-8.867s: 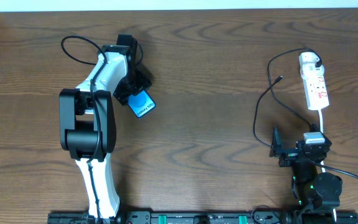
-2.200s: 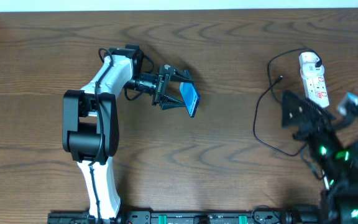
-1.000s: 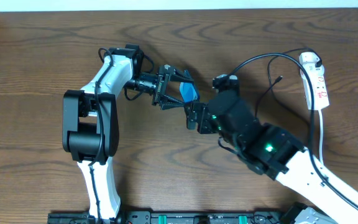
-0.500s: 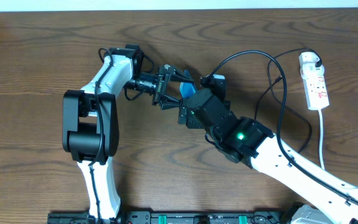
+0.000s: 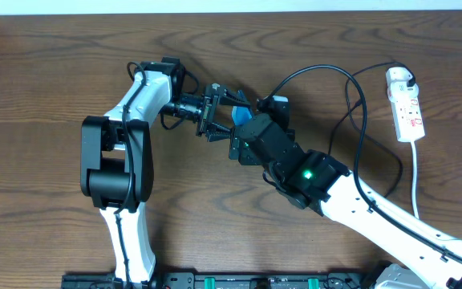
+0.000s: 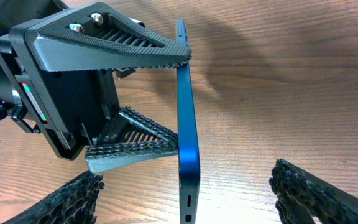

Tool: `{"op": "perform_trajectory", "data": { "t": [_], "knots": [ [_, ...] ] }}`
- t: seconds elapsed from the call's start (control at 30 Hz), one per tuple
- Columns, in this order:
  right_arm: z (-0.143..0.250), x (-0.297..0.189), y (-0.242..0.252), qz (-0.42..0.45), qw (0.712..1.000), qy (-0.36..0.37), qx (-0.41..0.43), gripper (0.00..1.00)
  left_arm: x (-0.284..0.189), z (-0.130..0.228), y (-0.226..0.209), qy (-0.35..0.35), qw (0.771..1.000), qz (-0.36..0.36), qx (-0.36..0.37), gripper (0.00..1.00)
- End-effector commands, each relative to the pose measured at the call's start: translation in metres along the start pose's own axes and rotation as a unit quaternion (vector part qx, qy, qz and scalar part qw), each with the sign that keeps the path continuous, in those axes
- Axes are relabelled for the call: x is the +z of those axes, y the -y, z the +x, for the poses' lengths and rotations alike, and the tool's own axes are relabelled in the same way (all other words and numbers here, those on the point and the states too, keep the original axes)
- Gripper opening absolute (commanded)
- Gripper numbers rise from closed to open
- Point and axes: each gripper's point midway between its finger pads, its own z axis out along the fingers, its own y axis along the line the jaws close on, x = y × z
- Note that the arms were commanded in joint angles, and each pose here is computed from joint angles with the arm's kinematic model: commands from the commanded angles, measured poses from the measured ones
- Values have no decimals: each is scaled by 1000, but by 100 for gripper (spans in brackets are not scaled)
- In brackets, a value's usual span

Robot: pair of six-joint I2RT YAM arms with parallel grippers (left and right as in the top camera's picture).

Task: Plug charger to phone and switch on socket
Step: 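Grasp the phone's lower end with the right gripper beside the left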

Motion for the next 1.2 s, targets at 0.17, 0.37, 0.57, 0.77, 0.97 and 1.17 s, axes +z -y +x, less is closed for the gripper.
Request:
{"op": "perform_trajectory", "data": {
  "t": [0.17,0.37,0.57,0.77,0.97,1.17],
  "knots": [
    [-6,6,-2,8,1000,14,5,76,-3,14,16,-5,1000,18,23,75],
    [-4,18,-7,3,1000,15,6,73,-3,14,16,-5,1000,18,23,74],
    [-1,22,-6,6,1000,11,5,71,-3,14,16,-5,1000,18,23,74],
    [-1,22,-7,4,1000,12,5,64,-3,14,16,-5,1000,18,23,75],
    [-1,22,-7,5,1000,12,4,54,-3,14,16,-5,1000,18,23,74],
    [-1,22,-7,5,1000,12,4,43,-3,14,16,-5,1000,18,23,74]
  ]
}}
